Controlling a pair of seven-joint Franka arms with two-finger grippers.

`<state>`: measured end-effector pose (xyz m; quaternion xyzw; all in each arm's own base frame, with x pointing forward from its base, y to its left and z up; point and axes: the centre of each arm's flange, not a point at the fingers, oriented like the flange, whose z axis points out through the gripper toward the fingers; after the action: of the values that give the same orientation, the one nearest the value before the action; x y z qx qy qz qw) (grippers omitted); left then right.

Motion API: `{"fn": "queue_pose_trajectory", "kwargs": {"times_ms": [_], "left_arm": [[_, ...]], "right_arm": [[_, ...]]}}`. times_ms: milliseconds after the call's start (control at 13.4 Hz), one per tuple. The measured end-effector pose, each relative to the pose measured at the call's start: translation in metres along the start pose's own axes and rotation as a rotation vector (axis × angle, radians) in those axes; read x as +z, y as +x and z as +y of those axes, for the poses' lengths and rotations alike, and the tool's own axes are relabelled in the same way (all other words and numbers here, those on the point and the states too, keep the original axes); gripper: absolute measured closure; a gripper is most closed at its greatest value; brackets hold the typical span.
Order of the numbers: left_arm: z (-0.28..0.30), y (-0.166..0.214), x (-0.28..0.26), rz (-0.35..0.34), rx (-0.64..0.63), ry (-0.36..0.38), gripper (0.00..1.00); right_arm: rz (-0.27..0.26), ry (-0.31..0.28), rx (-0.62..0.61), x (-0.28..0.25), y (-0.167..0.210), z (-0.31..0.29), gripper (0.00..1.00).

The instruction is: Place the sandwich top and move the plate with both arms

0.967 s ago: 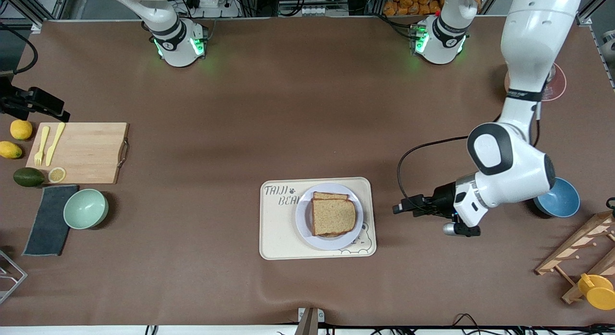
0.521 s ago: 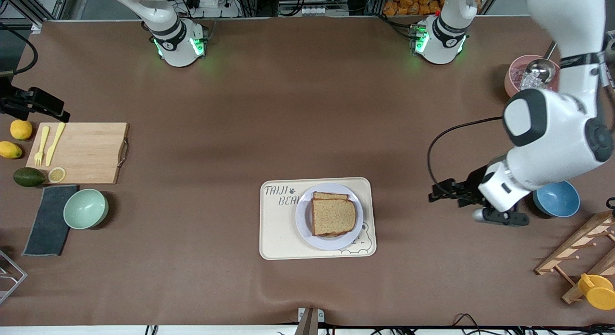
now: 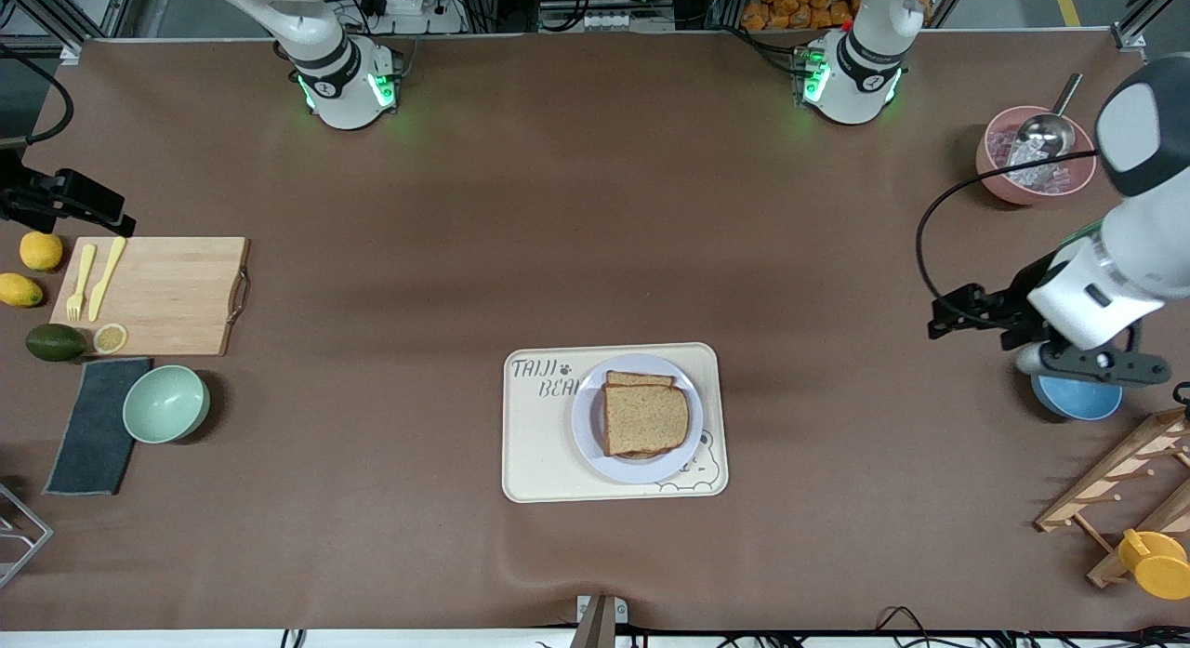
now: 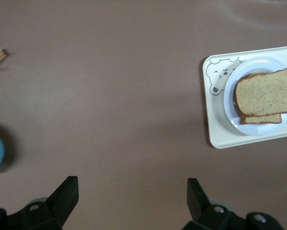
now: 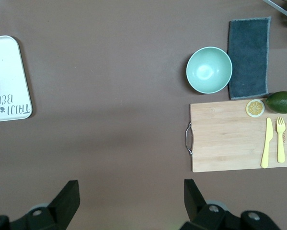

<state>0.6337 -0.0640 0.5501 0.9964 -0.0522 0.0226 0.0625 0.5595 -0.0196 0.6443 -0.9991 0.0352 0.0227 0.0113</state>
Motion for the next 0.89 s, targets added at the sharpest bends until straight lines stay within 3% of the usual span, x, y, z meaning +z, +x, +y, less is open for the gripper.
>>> {"fn": "queue_pose_trajectory", "kwargs": {"times_ms": [893], "left_arm": [[-0.012,-0.066,-0.098,-0.031,-0.006,0.140,0.00]], "right_arm": [[0.000,0.000,0.000,0.000,0.000,0.000,0.03]]}}
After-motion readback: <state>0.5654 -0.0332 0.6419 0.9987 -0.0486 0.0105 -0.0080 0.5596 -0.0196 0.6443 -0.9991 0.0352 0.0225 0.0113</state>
